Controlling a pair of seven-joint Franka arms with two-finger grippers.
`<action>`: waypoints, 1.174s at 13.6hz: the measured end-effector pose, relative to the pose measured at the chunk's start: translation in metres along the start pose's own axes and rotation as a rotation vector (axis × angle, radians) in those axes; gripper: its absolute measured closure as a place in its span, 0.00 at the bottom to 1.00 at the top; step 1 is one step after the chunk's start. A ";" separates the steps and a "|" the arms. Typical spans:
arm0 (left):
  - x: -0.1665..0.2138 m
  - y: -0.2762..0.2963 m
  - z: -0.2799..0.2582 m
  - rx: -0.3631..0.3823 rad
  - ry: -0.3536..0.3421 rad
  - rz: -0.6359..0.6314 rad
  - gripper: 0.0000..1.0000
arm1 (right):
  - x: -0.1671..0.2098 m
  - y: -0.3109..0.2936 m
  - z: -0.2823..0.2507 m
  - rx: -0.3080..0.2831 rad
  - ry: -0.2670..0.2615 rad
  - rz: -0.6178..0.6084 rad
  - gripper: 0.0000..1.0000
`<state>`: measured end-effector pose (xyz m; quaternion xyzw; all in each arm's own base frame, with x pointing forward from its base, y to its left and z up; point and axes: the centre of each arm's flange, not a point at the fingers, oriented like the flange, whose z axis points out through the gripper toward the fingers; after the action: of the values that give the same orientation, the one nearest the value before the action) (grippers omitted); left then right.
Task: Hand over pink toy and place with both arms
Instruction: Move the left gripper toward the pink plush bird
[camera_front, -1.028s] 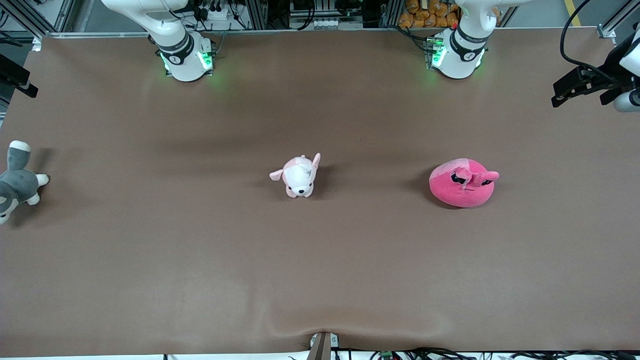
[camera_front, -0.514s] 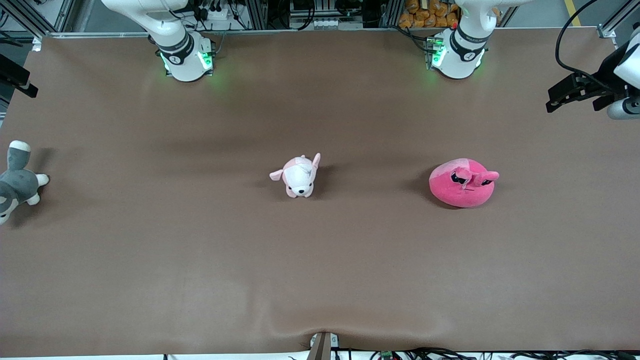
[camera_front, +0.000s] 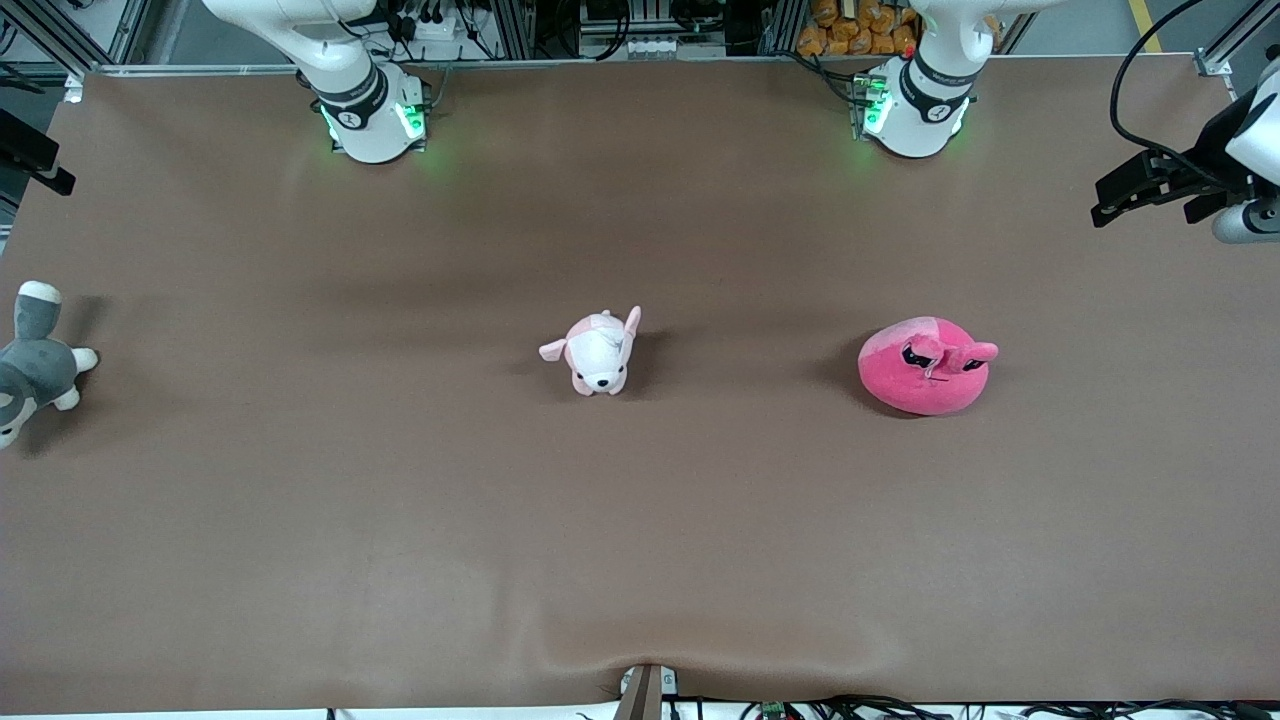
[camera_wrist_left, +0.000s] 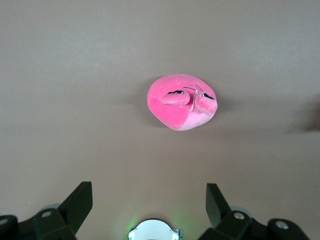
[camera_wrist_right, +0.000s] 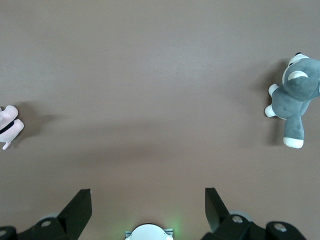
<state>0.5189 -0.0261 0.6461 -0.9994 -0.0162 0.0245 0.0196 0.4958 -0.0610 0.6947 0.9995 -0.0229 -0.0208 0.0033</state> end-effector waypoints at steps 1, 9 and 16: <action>0.000 -0.002 0.000 0.000 0.000 -0.004 0.00 | 0.000 0.000 0.000 0.000 0.000 0.000 0.00; -0.001 -0.049 0.007 -0.004 -0.025 -0.089 0.00 | 0.000 0.001 0.000 0.000 -0.001 0.002 0.00; -0.005 -0.021 0.007 -0.003 -0.028 -0.048 0.00 | 0.001 0.002 0.002 -0.001 -0.005 0.006 0.00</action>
<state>0.5130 -0.0054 0.6400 -0.9983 -0.0404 0.0381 0.0184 0.4965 -0.0632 0.6929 0.9994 -0.0259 -0.0232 0.0038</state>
